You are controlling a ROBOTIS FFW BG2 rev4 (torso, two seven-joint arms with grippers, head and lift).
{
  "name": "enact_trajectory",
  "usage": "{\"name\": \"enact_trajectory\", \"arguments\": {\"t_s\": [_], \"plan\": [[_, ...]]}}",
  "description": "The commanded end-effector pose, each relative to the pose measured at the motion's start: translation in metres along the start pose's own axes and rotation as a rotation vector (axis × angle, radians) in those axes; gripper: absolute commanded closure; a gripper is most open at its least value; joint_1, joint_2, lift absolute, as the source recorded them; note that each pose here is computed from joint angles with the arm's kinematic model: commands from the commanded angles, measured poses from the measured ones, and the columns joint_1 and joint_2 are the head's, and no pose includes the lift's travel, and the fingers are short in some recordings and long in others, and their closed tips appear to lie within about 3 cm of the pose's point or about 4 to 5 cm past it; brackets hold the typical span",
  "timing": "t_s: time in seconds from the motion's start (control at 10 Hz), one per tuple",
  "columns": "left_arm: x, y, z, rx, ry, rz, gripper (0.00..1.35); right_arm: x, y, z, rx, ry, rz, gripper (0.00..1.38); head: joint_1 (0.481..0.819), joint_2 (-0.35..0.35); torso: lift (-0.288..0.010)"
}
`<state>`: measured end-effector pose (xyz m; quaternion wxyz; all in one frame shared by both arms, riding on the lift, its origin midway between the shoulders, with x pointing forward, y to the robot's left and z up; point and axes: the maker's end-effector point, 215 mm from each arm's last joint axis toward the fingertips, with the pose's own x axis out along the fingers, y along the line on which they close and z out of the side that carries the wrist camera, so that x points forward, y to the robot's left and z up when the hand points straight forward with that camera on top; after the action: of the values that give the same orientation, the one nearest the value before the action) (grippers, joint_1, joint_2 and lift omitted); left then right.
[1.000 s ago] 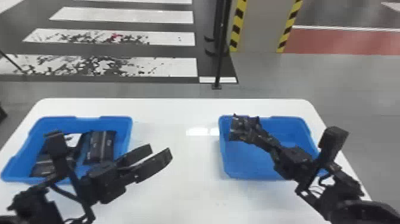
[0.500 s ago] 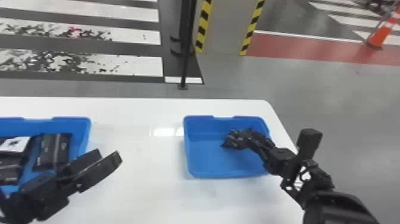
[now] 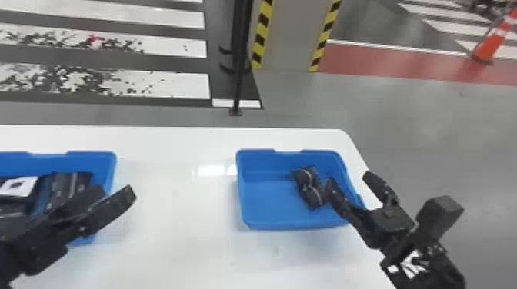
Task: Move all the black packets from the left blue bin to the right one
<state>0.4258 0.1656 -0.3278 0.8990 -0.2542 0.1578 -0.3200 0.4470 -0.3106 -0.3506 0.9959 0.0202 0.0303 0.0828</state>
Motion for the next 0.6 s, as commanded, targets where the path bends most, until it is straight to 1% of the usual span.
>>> {"name": "enact_trajectory", "arguments": {"t_s": [0.0, 0.2, 0.3, 0.4, 0.5], "plan": [[-0.015, 0.030, 0.004, 0.011, 0.015, 0.087, 0.17, -0.028, 0.018, 0.023, -0.038, -0.068, 0.009, 0.13, 0.695, -0.194, -0.121], [-0.044, 0.086, 0.023, 0.077, 0.050, 0.257, 0.17, -0.058, 0.043, 0.039, -0.058, -0.084, 0.029, 0.13, 0.695, -0.140, -0.121], [-0.059, 0.113, 0.039, 0.113, 0.051, 0.350, 0.17, -0.067, 0.059, 0.034, -0.022, -0.072, 0.052, 0.13, 0.695, -0.091, -0.121], [-0.075, 0.141, 0.055, 0.148, 0.064, 0.453, 0.17, -0.072, 0.070, 0.026, 0.004, -0.055, 0.069, 0.13, 0.695, -0.027, -0.121], [-0.084, 0.161, 0.067, 0.163, 0.077, 0.526, 0.17, -0.074, 0.077, 0.020, 0.023, -0.040, 0.079, 0.13, 0.695, 0.044, -0.121]]}}
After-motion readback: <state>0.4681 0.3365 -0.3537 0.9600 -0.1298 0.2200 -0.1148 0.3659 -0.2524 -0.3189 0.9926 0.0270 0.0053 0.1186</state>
